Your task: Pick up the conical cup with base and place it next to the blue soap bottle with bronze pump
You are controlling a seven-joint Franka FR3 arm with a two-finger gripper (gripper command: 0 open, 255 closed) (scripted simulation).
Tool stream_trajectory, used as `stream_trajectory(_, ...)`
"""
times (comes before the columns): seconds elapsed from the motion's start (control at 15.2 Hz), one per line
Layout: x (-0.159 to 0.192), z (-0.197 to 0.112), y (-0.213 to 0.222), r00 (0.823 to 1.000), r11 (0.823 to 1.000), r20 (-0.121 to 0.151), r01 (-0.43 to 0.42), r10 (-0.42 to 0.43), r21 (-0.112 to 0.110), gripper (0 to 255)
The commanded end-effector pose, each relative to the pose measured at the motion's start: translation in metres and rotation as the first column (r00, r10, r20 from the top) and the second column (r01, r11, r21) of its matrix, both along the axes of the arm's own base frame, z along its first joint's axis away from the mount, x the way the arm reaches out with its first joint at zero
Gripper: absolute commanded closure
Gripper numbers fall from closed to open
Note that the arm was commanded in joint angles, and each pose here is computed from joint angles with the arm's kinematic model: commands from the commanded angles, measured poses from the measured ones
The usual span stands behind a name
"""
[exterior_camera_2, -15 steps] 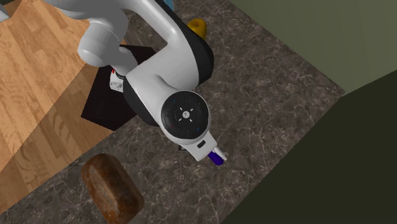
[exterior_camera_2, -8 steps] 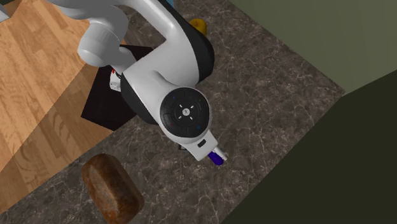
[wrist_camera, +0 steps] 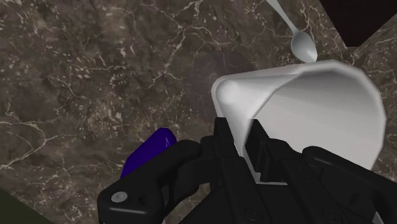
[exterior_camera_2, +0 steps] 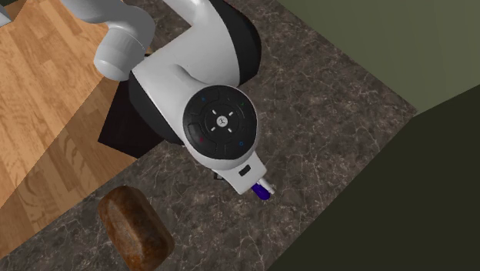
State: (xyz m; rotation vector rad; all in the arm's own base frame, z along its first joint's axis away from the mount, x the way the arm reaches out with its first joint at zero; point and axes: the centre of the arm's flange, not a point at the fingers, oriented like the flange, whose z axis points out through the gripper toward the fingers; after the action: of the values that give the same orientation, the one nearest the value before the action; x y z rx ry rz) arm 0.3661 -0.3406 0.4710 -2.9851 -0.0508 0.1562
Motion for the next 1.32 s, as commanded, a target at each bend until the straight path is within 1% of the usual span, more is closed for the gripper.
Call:
stream_trajectory(0.0,-0.001,0.011,0.001,1.0,1.0,0.0,0.0,0.0,0.0,255)
stream_trajectory(1.25,-0.001,0.111,0.001,1.0,1.0,0.0,0.0,0.0,0.0,255)
